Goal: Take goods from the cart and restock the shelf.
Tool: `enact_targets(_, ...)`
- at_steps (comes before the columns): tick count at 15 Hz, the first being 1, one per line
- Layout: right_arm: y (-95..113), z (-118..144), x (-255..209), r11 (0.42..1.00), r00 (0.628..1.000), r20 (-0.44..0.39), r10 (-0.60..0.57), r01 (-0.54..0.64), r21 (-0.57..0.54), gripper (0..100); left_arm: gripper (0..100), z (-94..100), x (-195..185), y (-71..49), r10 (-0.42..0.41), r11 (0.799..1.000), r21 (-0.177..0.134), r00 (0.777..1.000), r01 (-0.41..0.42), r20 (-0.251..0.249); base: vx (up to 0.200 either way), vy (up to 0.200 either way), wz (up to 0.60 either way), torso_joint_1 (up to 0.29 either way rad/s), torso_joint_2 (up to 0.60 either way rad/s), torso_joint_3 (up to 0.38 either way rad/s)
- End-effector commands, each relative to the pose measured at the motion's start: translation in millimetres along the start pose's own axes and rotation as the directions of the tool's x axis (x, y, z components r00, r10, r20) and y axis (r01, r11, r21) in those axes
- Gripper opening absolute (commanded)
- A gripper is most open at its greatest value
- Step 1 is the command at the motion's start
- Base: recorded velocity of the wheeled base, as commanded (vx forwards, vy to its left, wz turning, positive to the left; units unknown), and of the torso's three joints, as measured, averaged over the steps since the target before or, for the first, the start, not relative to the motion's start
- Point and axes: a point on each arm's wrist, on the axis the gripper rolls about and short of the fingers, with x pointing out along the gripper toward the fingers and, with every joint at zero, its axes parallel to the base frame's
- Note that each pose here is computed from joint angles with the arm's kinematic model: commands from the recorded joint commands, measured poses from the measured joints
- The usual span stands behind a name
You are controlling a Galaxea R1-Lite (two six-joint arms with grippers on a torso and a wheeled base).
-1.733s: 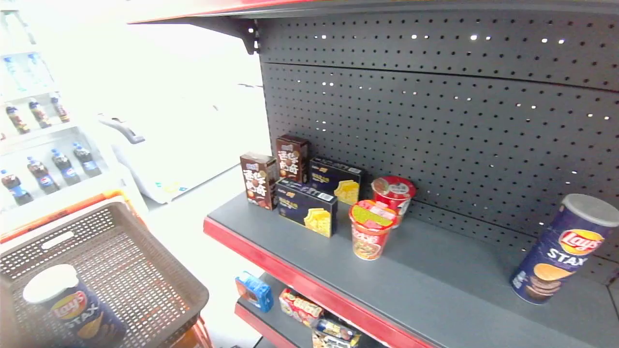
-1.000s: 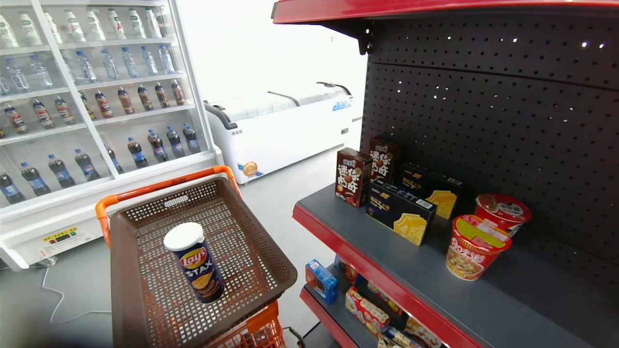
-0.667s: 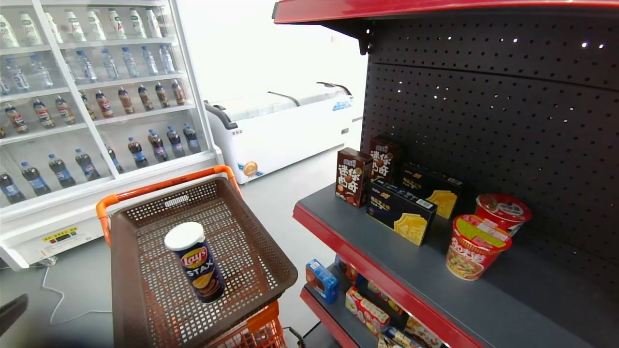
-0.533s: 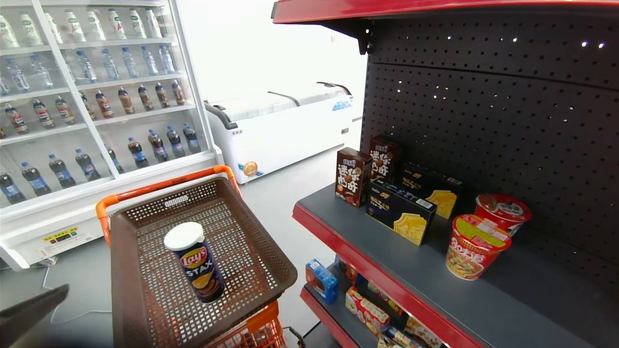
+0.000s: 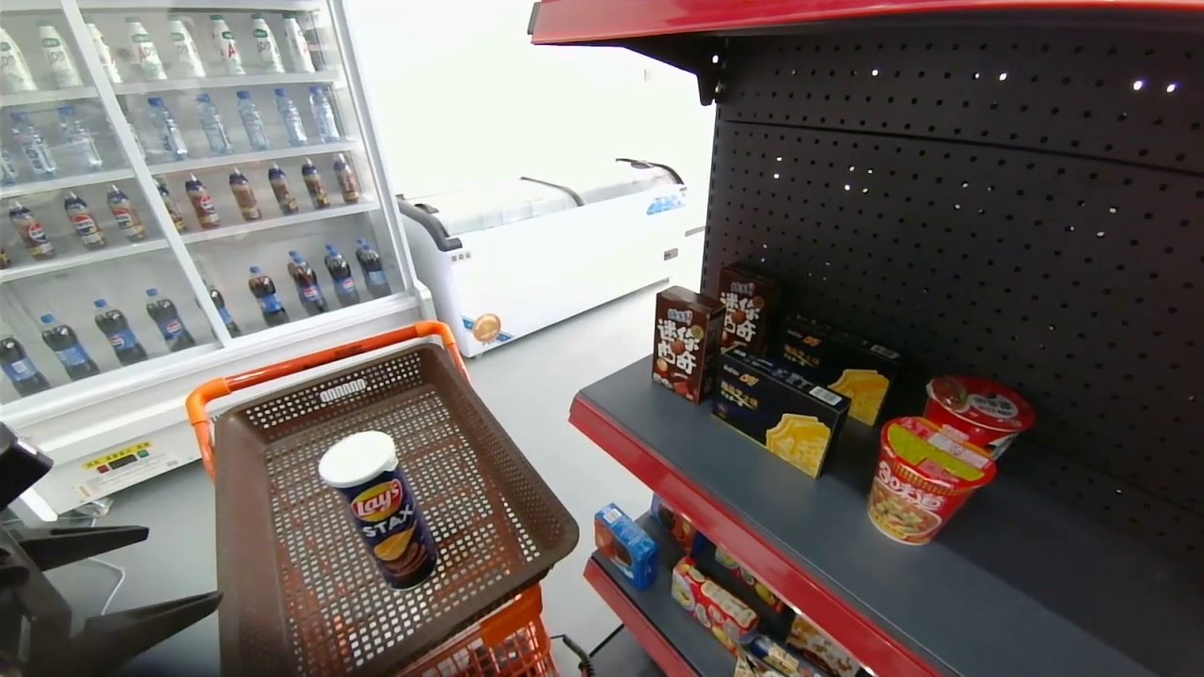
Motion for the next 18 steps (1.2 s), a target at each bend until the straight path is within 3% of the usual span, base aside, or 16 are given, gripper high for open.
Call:
enact_targets(1,0.0,0.0,0.0,1.0,1.0,0.0,0.0,0.0,0.0,100,100,-17.9,16.0,10.2,-0.036,0.996,-0.086,0.998,0.031,-0.06,0.0,0.0,0.0,0.0,0.0,0.0)
enact_targets(6,0.0,0.0,0.0,1.0,1.0,0.0,0.0,0.0,0.0,100,100,-34.3,57.3,40.0,-0.036,0.998,-0.053,0.998,0.034,-0.042,0.0,0.0,0.0,0.0,0.0,0.0)
enact_targets(8,0.0,0.0,0.0,1.0,1.0,0.0,0.0,0.0,0.0,100,100,-35.4,79.0,49.9,-0.057,0.998,-0.022,0.998,0.056,-0.028,0.0,0.0,0.0,0.0,0.0,0.0)
enact_targets(10,0.0,0.0,0.0,1.0,1.0,0.0,0.0,0.0,0.0,100,100,-35.9,93.1,52.7,-0.084,0.996,-0.006,0.996,0.083,-0.028,0.0,0.0,0.0,0.0,0.0,0.0)
enact_targets(11,0.0,0.0,0.0,1.0,1.0,0.0,0.0,0.0,0.0,100,100,-36.7,113.0,56.7,-0.119,0.993,0.022,0.993,0.119,-0.012,0.0,0.0,0.0,0.0,0.0,0.0)
enact_targets(13,0.0,0.0,0.0,1.0,1.0,0.0,0.0,0.0,0.0,100,100,-34.6,130.1,58.4,-0.161,0.986,0.033,0.987,0.161,-0.002,0.0,0.0,0.0,0.0,0.0,0.0)
enact_targets(16,0.0,0.0,0.0,1.0,1.0,0.0,0.0,0.0,0.0,100,100,-27.9,152.1,65.2,-0.176,0.982,0.071,0.984,0.174,0.021,0.0,0.0,0.0,0.0,0.0,0.0)
enact_targets(17,0.0,0.0,0.0,1.0,1.0,0.0,0.0,0.0,0.0,100,100,-27.9,152.1,65.2,-0.176,0.982,0.071,0.984,0.174,0.021,0.0,0.0,0.0,0.0,0.0,0.0)
enact_targets(18,0.0,0.0,0.0,1.0,1.0,0.0,0.0,0.0,0.0,100,100,-22.1,173.2,69.4,-0.198,0.975,0.111,0.98,0.193,0.034,0.0,0.0,0.0,0.0,0.0,0.0)
